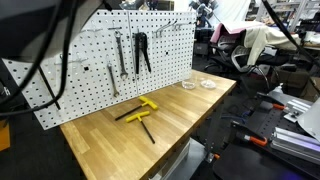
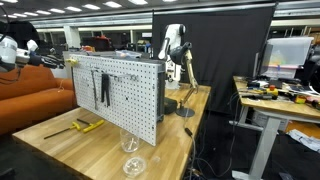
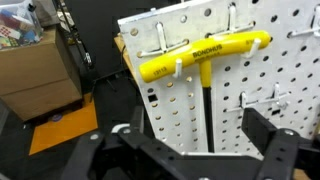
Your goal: Hang the objects on the slat wall
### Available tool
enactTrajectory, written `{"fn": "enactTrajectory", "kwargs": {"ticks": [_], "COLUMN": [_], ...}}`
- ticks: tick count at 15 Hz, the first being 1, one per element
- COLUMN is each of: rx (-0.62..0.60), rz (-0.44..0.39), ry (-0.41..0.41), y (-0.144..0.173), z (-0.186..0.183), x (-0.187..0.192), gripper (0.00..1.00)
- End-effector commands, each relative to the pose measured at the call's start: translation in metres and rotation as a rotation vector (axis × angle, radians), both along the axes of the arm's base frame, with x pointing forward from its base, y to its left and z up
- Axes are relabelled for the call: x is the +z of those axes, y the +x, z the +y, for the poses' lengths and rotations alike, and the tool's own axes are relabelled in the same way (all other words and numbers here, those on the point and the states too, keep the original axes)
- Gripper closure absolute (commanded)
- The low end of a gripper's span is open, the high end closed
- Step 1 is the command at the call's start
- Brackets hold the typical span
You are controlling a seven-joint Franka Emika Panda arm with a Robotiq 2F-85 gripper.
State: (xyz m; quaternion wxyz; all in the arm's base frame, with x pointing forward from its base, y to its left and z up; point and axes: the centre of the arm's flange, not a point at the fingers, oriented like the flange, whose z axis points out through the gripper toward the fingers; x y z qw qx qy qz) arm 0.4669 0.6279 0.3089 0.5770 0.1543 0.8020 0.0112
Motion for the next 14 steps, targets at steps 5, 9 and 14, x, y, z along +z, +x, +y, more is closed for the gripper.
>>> {"fn": "enactTrajectory", "kwargs": {"ticks": [5,9,14], "rx": [-0.103,-0.123,-0.123], "rz": [0.23,0.242,0.243], "ry": [0.116,0.123,0.123], "y": [-0.07,-0.07,-0.07], "z": [0.002,-0.007,-0.007], "x": [0.005,0.006,0.005], "gripper": [0.0,0.0,0.0]}}
